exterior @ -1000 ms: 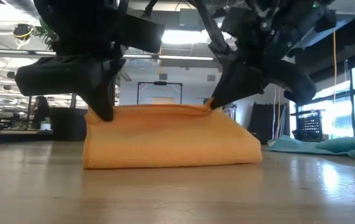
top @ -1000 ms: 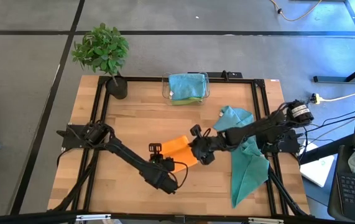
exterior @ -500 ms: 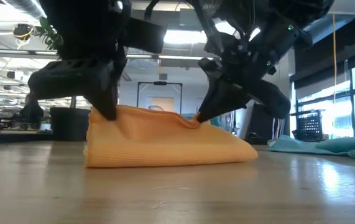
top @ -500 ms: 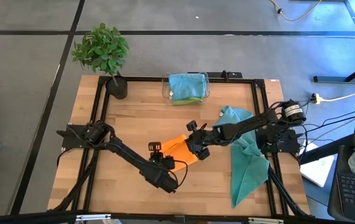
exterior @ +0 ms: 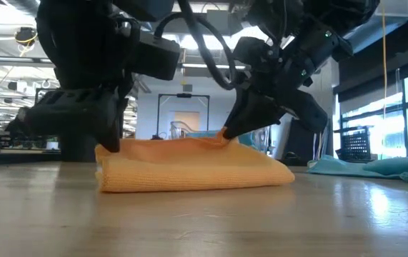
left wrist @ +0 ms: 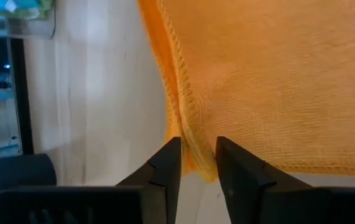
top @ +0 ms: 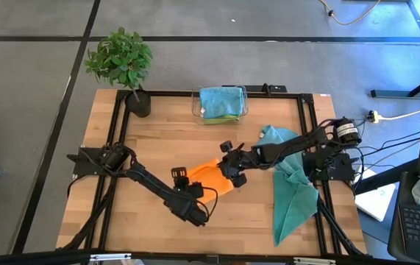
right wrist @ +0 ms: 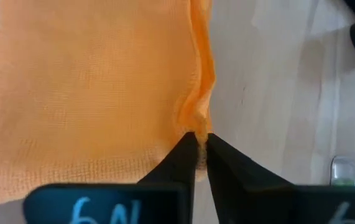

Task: Fold microfiber towels
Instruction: Fold the orange microfiber towel, then put the folded orange microfiber towel into the transparent bin

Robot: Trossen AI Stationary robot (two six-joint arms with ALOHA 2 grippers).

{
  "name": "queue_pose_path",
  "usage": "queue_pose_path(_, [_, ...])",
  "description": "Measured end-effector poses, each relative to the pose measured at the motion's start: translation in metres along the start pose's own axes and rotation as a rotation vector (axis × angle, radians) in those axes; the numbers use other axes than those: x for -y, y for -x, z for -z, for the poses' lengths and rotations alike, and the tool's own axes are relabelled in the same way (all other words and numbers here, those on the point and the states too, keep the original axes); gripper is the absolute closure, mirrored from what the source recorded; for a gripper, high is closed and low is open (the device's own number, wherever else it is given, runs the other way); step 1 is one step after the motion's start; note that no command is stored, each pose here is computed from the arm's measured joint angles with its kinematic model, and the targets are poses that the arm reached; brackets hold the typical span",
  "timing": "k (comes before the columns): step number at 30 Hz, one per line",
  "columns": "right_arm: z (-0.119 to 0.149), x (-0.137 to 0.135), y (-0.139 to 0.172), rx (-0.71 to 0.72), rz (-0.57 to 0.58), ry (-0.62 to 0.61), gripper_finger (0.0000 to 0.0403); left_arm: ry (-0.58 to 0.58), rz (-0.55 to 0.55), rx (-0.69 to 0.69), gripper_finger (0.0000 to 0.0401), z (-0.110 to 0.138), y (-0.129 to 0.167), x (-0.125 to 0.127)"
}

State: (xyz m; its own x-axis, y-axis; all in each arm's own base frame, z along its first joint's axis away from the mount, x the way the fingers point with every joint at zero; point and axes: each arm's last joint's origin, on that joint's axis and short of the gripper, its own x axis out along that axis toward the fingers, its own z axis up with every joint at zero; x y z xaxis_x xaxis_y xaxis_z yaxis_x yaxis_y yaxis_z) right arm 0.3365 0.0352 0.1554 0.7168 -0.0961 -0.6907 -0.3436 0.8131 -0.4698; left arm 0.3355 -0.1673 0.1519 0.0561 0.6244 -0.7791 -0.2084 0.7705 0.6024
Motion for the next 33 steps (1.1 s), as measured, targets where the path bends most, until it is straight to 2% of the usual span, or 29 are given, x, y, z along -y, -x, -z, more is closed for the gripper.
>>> queue_pose_path(7, [0.007, 0.005, -0.001, -0.046, 0.018, -0.047, 0.0314, 0.058, -0.005, -0.014, 0.0312, 0.001, 0.000, -0.001])
queue_pose_path(12, [0.008, 0.007, 0.000, -0.114, 0.131, -0.104, 0.0274, 0.086, -0.040, -0.067, 0.0313, 0.009, 0.003, -0.003])
queue_pose_path(16, [0.006, 0.004, 0.004, -0.140, 0.187, -0.097, 0.0264, 0.168, -0.072, -0.079, 0.0313, 0.012, 0.016, -0.006])
queue_pose_path(20, [-0.003, -0.010, 0.013, -0.091, 0.056, -0.100, 0.0272, 0.276, -0.003, -0.057, 0.0314, 0.004, 0.038, -0.007])
queue_pose_path(23, [-0.013, -0.025, 0.021, -0.019, -0.083, -0.128, 0.0285, 0.321, 0.048, 0.037, 0.0318, -0.005, 0.055, -0.005])
queue_pose_path(26, [-0.023, -0.047, 0.027, 0.033, -0.196, -0.137, 0.0296, 0.277, 0.047, 0.206, 0.0324, -0.011, 0.061, 0.002])
queue_pose_path(28, [-0.029, -0.062, 0.027, 0.060, -0.236, -0.128, 0.0298, 0.226, 0.019, 0.263, 0.0326, -0.011, 0.058, 0.006])
queue_pose_path(30, [-0.029, -0.075, 0.026, 0.043, -0.261, -0.095, 0.0299, 0.193, -0.010, 0.254, 0.0328, -0.008, 0.048, 0.007])
queue_pose_path(33, [-0.031, -0.086, 0.021, 0.054, -0.234, -0.023, 0.0299, 0.185, -0.067, 0.202, 0.0328, -0.004, 0.030, 0.003])
